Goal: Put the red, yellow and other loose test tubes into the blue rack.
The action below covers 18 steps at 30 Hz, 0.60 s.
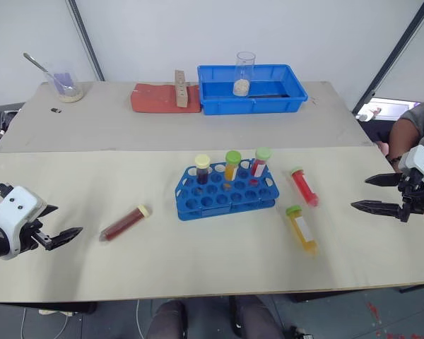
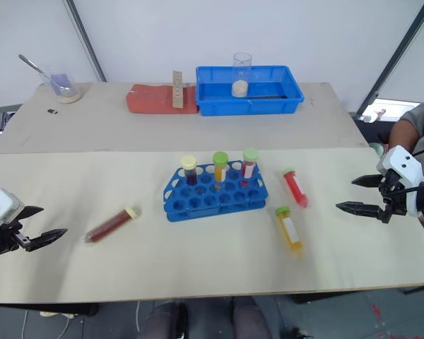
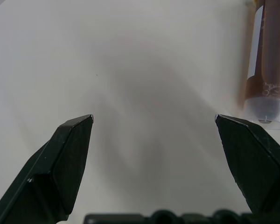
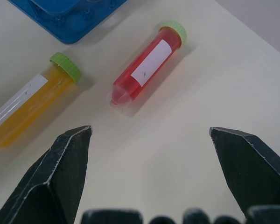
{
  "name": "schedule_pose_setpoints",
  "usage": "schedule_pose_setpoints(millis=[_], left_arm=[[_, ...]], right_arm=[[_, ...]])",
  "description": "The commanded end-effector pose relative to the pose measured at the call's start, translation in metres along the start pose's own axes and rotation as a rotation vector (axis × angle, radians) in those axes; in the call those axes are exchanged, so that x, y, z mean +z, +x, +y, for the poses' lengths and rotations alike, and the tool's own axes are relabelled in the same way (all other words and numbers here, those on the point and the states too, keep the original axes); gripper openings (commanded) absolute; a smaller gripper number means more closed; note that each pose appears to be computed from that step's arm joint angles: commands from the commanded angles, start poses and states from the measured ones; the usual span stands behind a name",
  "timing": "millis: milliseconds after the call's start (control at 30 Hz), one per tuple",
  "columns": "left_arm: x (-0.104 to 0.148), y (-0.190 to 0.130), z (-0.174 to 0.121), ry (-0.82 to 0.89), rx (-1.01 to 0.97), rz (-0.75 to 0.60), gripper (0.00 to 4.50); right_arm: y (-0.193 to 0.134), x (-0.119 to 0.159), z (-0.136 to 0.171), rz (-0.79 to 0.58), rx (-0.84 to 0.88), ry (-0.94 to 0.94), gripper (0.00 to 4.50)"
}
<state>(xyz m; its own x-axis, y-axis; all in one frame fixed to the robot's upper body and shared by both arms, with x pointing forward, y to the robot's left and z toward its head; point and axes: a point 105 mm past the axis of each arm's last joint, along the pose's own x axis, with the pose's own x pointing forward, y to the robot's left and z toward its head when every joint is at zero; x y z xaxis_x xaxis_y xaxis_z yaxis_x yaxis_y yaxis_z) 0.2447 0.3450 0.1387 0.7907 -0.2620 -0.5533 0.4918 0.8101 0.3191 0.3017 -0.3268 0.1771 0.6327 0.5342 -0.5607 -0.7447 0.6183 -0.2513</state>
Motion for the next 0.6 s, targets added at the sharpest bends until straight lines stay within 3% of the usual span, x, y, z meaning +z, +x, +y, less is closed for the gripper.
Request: schedule_pose_setpoints(millis=[33,500,600], left_arm=[[0.011,-0.002,0.0,0.023,-0.009,-0.028,4.49],[0.027,-0.004,0.002,-0.066,-0.026,-0.17,4.49],[0.038,-0.001,-0.005,-0.012,-0.052,-0.186,4.49]], right_arm=[[-0.004,0.008,-0.003,-0.021,-0.011,-0.03,4.48],[-0.001,0.018,-0.007,-0.09,-0.022,0.038,4.48],[-0.001,0.021,-0.005,-0.11,-0.016,0.053,4.48]])
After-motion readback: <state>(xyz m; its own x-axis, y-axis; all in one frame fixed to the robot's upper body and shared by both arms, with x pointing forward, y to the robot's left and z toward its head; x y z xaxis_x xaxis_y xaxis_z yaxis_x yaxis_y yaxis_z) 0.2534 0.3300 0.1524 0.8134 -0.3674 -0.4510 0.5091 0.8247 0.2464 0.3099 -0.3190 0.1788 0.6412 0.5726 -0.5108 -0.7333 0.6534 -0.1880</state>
